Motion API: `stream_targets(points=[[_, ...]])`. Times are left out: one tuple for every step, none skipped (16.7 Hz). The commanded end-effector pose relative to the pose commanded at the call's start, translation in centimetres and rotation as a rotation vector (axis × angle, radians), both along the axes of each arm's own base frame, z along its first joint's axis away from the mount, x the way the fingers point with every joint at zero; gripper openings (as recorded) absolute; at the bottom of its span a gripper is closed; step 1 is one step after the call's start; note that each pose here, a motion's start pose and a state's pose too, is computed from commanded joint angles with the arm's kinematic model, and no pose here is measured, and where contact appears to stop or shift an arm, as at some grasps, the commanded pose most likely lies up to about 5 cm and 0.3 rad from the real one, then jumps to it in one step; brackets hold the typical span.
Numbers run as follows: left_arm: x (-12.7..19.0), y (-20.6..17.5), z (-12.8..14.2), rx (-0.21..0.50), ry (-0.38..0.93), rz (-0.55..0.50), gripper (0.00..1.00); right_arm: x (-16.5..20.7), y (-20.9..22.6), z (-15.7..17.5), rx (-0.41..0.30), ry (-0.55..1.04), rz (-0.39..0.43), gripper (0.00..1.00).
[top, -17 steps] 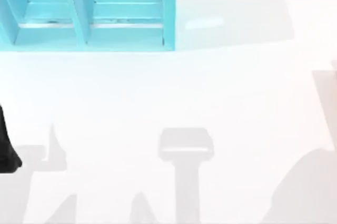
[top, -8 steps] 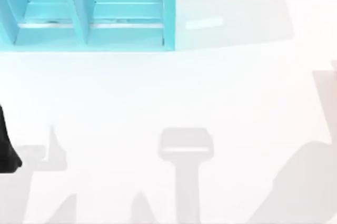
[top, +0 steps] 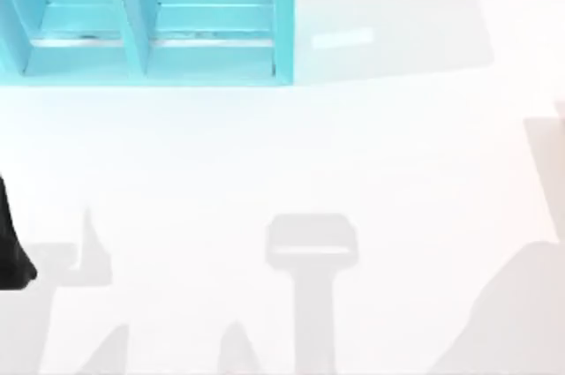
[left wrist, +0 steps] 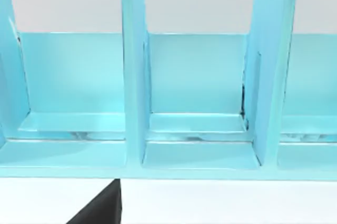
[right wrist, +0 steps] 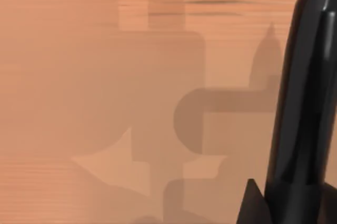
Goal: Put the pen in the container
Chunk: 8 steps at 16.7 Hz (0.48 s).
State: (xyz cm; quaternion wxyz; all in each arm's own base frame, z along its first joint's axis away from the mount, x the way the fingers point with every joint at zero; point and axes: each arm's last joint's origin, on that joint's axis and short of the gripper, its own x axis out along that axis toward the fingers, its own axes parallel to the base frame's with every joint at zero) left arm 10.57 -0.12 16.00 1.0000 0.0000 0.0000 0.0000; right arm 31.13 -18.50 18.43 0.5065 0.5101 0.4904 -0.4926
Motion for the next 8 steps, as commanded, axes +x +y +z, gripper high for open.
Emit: stream_targets(points=[[0.0,0.0,0.0,0.0,0.0,0.0,1.0,0.0,0.0,0.0,0.0,0.0,0.0,0.08],[0.0,0.0,0.0,0.0,0.0,0.0,1.0,0.0,0.0,0.0,0.0,0.0,0.0,0.15],[0.0,0.0,0.0,0.0,0.0,0.0,1.0,0.0,0.0,0.0,0.0,0.0,0.0,0.23],[0.0,0.0,0.0,0.0,0.0,0.0,1.0,0.0,0.0,0.0,0.0,0.0,0.0,0.3],[0.0,0.0,0.0,0.0,0.0,0.0,1.0,0.0,0.0,0.0,0.0,0.0,0.0,0.38],[0.0,0.0,0.0,0.0,0.0,0.0,1.0,0.0,0.0,0.0,0.0,0.0,0.0,0.45],[0.0,0.0,0.0,0.0,0.0,0.0,1.0,0.0,0.0,0.0,0.0,0.0,0.0,0.53],[0.0,0.0,0.0,0.0,0.0,0.0,1.0,0.0,0.0,0.0,0.0,0.0,0.0,0.6]])
